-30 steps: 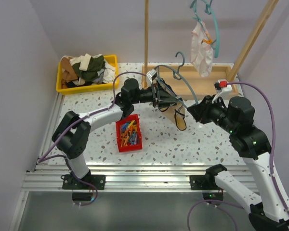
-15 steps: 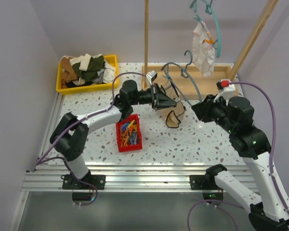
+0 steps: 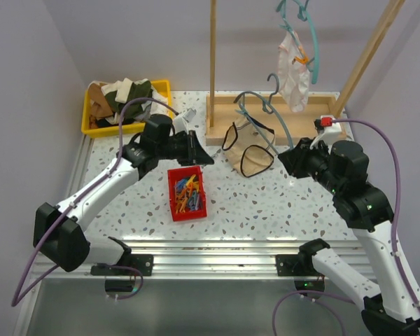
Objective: Remove the underwear clipped to the hanger
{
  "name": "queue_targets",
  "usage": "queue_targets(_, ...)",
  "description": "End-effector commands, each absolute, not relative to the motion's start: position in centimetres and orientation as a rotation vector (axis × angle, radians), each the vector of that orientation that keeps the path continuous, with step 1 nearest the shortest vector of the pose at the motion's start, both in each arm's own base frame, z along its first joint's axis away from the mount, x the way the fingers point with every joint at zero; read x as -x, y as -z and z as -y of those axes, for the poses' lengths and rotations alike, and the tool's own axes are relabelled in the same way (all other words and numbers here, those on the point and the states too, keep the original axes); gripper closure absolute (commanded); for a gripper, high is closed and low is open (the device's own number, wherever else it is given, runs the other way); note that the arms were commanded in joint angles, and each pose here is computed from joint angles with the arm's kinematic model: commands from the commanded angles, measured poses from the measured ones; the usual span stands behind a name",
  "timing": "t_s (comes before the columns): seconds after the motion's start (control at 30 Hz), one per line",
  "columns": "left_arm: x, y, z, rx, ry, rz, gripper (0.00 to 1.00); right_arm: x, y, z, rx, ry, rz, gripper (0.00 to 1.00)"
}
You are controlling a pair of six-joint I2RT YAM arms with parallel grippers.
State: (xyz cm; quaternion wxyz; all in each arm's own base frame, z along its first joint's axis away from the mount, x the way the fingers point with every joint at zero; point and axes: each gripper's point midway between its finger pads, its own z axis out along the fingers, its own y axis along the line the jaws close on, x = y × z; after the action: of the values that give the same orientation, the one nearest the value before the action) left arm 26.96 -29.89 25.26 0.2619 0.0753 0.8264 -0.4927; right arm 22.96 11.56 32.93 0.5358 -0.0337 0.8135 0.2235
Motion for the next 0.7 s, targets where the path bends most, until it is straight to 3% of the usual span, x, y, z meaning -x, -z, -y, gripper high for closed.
queue_targets(0.0, -23.5, -16.9, 24.9, -0.372, 0.964, -2.554, 1.00, -23.4, -34.5, -12.4, 0.109, -0.578, -1.876, 1.00)
queue_targets(0.1, -22.7, -14.5, 23.8, -0.382, 0.883, -2.628, 1.00, -23.4, -34.6, -12.4, 0.113, -0.576, -1.880, 1.00)
queue_targets(0.17, -22.7, -13.8, 23.2, -0.387, 0.826, -2.651, 0.89, -23.3, -34.5, -12.4, 0.118, -0.572, -1.888, 1.00)
queue_targets(0.37, -24.8, -13.8, 20.2, -0.309, 0.547, -2.628, 0.76, -23.2, -34.8, -12.5, 0.121, -0.583, -1.881, 1.00)
queue_targets(0.4, -25.1, -14.0, 20.4, -0.311, 0.547, -2.614, 0.54, -23.2, -34.8, -12.5, 0.116, -0.587, -1.878, 1.00)
queue_targets(0.43, -25.3, -14.1, 20.6, -0.318, 0.557, -2.610, 0.43, -23.2, -34.8, -12.6, 0.119, -0.592, -1.880, 1.00)
queue_targets(0.47, -25.7, -14.7, 20.9, -0.324, 0.570, -2.588, 0.00, -23.1, -34.8, -12.6, 0.117, -0.593, -1.881, 1.00)
queue_targets(0.67, -28.1, -20.6, 23.1, -0.270, 0.740, -2.388, 0.00, -22.4, -34.9, -12.6, 0.129, -0.607, -1.888, 1.00)
